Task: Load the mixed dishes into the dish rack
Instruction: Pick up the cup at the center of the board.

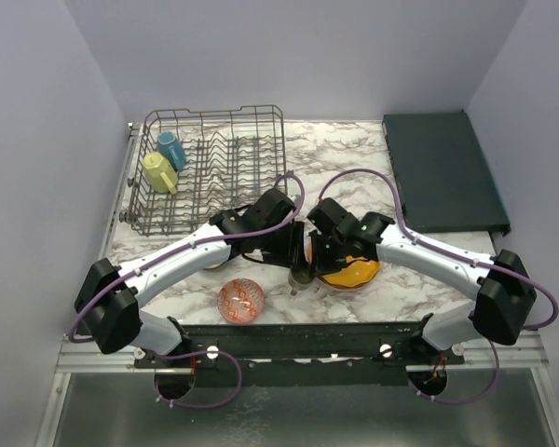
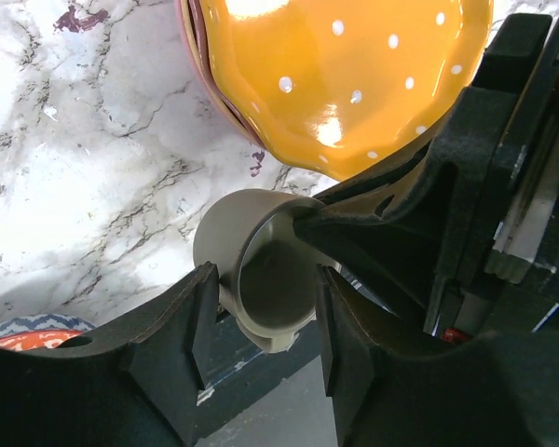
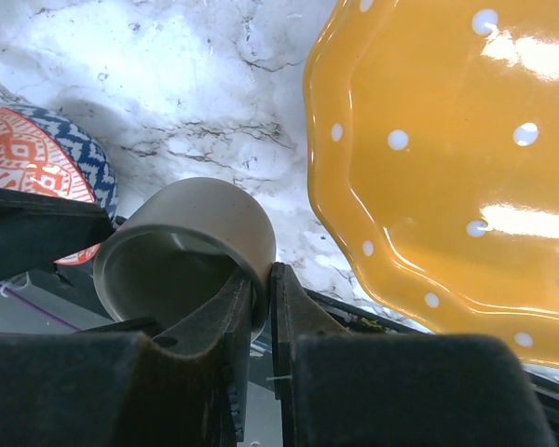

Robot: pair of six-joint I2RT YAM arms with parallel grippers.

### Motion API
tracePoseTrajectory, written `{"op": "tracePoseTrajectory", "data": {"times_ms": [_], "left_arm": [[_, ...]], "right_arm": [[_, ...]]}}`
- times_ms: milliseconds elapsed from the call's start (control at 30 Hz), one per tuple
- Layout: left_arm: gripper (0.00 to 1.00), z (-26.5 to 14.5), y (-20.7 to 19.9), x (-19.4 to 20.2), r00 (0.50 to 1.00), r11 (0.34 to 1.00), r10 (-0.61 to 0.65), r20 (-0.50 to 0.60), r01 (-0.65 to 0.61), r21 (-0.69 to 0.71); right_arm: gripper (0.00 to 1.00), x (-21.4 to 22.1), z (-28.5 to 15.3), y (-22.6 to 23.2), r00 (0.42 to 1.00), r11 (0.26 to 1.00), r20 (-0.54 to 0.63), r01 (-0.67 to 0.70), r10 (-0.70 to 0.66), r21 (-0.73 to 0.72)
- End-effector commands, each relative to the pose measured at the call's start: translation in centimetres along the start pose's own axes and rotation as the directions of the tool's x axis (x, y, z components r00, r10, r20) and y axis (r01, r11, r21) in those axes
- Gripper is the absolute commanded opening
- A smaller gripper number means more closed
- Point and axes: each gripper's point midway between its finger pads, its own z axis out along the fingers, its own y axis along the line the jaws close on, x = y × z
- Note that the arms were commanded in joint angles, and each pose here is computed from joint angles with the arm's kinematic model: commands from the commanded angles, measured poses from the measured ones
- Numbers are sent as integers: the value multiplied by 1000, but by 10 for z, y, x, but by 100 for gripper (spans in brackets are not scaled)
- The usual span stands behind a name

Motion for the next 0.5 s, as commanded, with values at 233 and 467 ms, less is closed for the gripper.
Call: {"op": "tracePoseTrajectory", "data": {"times_ms": [233, 467], "left_arm": [[61, -43, -22, -29, 987, 995, 27, 155, -41, 88], [73, -63, -25, -41, 976, 989, 3, 216, -35, 143]], "right_arm": [[0, 0, -18, -13, 996, 999, 83, -29, 27, 29], [0, -2, -36, -11, 987, 998, 156, -39, 45, -40]]}}
